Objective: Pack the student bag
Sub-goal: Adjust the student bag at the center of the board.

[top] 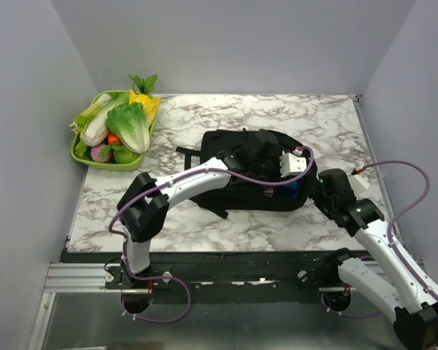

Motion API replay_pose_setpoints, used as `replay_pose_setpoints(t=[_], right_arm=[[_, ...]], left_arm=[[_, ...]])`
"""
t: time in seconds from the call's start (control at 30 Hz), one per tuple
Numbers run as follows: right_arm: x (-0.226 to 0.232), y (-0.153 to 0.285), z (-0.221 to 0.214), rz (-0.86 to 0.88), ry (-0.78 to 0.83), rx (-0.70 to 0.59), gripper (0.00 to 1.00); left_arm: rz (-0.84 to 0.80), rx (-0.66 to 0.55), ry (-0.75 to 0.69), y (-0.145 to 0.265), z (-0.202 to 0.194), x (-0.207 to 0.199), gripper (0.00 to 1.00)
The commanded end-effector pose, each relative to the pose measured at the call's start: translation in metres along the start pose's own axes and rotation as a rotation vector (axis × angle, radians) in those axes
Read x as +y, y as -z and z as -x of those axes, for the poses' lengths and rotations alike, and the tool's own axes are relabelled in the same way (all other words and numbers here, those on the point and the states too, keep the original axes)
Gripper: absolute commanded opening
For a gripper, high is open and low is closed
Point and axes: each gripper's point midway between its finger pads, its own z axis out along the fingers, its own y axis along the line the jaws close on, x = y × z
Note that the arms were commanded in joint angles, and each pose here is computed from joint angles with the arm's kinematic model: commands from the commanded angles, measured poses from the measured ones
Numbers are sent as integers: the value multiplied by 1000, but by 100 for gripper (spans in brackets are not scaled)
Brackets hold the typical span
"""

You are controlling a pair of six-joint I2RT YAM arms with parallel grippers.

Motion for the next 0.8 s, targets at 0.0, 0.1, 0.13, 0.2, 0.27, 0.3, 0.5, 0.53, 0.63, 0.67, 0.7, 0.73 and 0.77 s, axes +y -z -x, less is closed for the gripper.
replay_pose_setpoints(t=[0.0, 0.1, 0.13, 0.2, 0.27, 0.3, 0.5, 0.53, 0.63, 0.67, 0.7, 0.73, 0.77], right_arm=[[15, -1, 4, 67, -7, -14, 68], [29, -2, 10, 91, -9, -19, 68], [33, -3, 11, 100, -8, -16, 68], [45, -5, 13, 125, -15, -12, 69], [50, -13, 12, 115, -17, 5, 69], [59, -13, 14, 138, -39, 8, 69], [63, -17, 30, 112, -22, -54, 68], [63, -16, 35, 107, -6, -75, 69], [56, -16, 43, 69, 60, -113, 69], [55, -18, 43, 58, 71, -112, 69], [53, -23, 39, 36, 88, -101, 69], [52, -27, 36, 23, 92, -87, 68], [52, -29, 32, 19, 89, -72, 68]], left_arm=[[130, -38, 24, 42, 38, 31, 51], [207, -5, 13, 55, 32, 40, 44], [225, -5, 7, 61, 34, 41, 43], [254, 46, -8, 66, 19, 39, 38], [277, 71, -35, 75, 16, 34, 38], [319, 95, -42, 81, 13, 38, 37], [342, 119, -146, 106, 23, 34, 37], [348, 125, -152, 109, 23, 34, 37], [339, 138, -154, 109, 20, 30, 36], [335, 142, -153, 108, 18, 29, 36], [325, 142, -151, 106, 20, 25, 36], [318, 142, -133, 103, 19, 23, 36], [316, 126, -130, 104, 28, 22, 36]])
